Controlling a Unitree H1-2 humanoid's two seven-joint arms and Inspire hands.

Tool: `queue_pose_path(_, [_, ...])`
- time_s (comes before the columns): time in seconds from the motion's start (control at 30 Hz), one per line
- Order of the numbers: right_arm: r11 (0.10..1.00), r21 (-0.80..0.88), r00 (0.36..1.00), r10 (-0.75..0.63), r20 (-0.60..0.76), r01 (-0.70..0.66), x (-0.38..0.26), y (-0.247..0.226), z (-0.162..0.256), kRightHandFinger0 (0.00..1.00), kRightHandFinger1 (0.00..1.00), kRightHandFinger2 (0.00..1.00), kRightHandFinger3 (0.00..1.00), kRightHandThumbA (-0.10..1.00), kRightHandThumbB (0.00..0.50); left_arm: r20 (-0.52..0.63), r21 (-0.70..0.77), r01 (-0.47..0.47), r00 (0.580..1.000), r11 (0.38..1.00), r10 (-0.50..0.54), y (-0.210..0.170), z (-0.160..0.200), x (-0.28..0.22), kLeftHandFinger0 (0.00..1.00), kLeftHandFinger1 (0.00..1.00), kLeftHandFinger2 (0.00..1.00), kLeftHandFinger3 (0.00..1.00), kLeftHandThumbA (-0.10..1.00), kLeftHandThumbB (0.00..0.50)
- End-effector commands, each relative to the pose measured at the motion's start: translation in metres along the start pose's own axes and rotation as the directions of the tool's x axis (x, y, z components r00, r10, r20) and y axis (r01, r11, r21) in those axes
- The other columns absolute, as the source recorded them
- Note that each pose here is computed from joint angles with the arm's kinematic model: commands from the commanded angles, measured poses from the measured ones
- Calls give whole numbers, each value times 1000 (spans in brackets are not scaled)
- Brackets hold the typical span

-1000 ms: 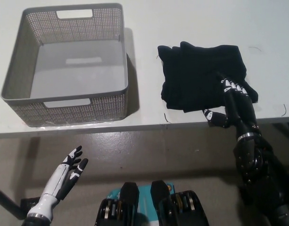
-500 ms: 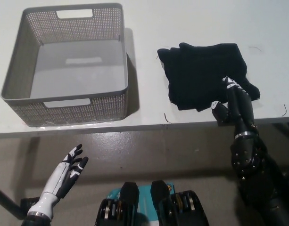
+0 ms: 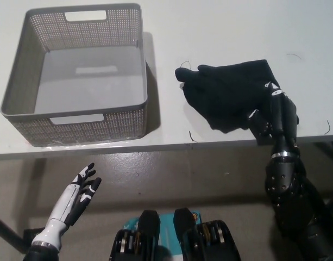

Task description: Use the right hand to pick up a t shirt on the right hand side and place it into a contianer on the left side

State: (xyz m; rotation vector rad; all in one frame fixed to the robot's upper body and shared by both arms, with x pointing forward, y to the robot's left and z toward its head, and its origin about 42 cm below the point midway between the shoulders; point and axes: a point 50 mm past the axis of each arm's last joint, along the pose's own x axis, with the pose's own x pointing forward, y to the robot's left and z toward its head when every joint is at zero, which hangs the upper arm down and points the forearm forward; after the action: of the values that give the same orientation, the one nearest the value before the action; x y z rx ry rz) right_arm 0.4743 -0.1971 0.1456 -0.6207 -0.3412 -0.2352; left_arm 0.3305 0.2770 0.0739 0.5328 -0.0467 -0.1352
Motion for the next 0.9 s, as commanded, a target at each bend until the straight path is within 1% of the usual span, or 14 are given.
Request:
queue_pose_path(0.0, [986, 108, 982, -144, 122, 131, 32, -16, 34, 500, 522, 624, 592, -100, 297, 49, 12, -9, 999, 1000, 8, 9, 11, 6, 875, 898, 1000, 1000, 1000, 371])
queue_pose_path(0.07, [984, 109, 979, -155, 134, 141, 43, -22, 45, 518, 520, 622, 597, -100, 302, 54, 12, -5, 999, 1000, 4, 9, 10, 5, 868, 892, 1000, 1000, 1000, 353])
queue_pose_path(0.13, [981, 109, 972, -176, 153, 160, 50, -25, 51, 491, 502, 604, 586, -100, 321, 53, 13, -7, 999, 1000, 6, 9, 10, 5, 855, 882, 995, 1000, 1000, 363])
queue_pose_path(0.2, [976, 124, 959, -203, 197, 181, 70, -35, 74, 447, 489, 593, 589, -100, 307, 51, 11, -2, 999, 1000, 1, 8, 9, 5, 865, 886, 997, 1000, 1000, 365])
queue_pose_path(0.27, [974, 138, 954, -209, 214, 183, 79, -39, 87, 445, 491, 593, 589, -100, 306, 46, 8, -1, 999, 1000, 0, 8, 8, 3, 874, 893, 1000, 1000, 1000, 372])
queue_pose_path(0.4, [973, 139, 954, -209, 214, 182, 80, -40, 89, 444, 493, 592, 589, -100, 306, 45, 8, 0, 999, 1000, 0, 8, 8, 3, 876, 894, 1000, 1000, 1000, 371])
queue_pose_path(0.43, [970, 163, 918, -225, 326, 180, 112, -54, 139, 419, 463, 575, 594, -100, 302, 41, 19, 0, 999, 1000, -1, 10, 9, 3, 881, 892, 1000, 1000, 1000, 381])
queue_pose_path(0.47, [970, 161, 910, -226, 348, 179, 117, -57, 149, 417, 463, 574, 595, -100, 301, 40, 20, 0, 999, 1000, -1, 11, 9, 3, 877, 888, 1000, 1000, 1000, 389])
queue_pose_path(0.5, [970, 168, 887, -231, 400, 177, 128, -62, 176, 409, 467, 574, 590, -100, 292, 38, 27, 7, 999, 1000, -8, 13, 9, 3, 883, 894, 1000, 1000, 1000, 376])
queue_pose_path(0.6, [970, 167, 887, -230, 399, 177, 128, -62, 177, 405, 468, 572, 588, -100, 292, 38, 27, 7, 999, 1000, -8, 13, 9, 3, 886, 896, 1000, 1000, 1000, 376])
queue_pose_path(0.63, [971, 168, 853, -233, 467, 173, 138, -66, 212, 396, 455, 555, 576, -100, 292, 41, 23, 3, 999, 1000, -4, 12, 10, 4, 866, 893, 1000, 1000, 1000, 357])
queue_pose_path(0.77, [970, 167, 854, -233, 465, 174, 138, -67, 212, 392, 451, 550, 570, -100, 292, 41, 25, 4, 999, 1000, -5, 13, 11, 5, 863, 893, 1000, 1000, 1000, 355])
queue_pose_path(0.8, [974, 167, 832, -220, 509, 155, 143, -63, 236, 422, 440, 535, 557, -100, 331, 42, 31, 8, 999, 1000, -9, 11, 10, 6, 862, 896, 1000, 1000, 1000, 385])
queue_pose_path(0.87, [975, 166, 822, -214, 528, 147, 144, -62, 247, 447, 430, 523, 544, -100, 341, 43, 33, 9, 999, 999, -11, 11, 10, 6, 860, 899, 1000, 1000, 1000, 393])
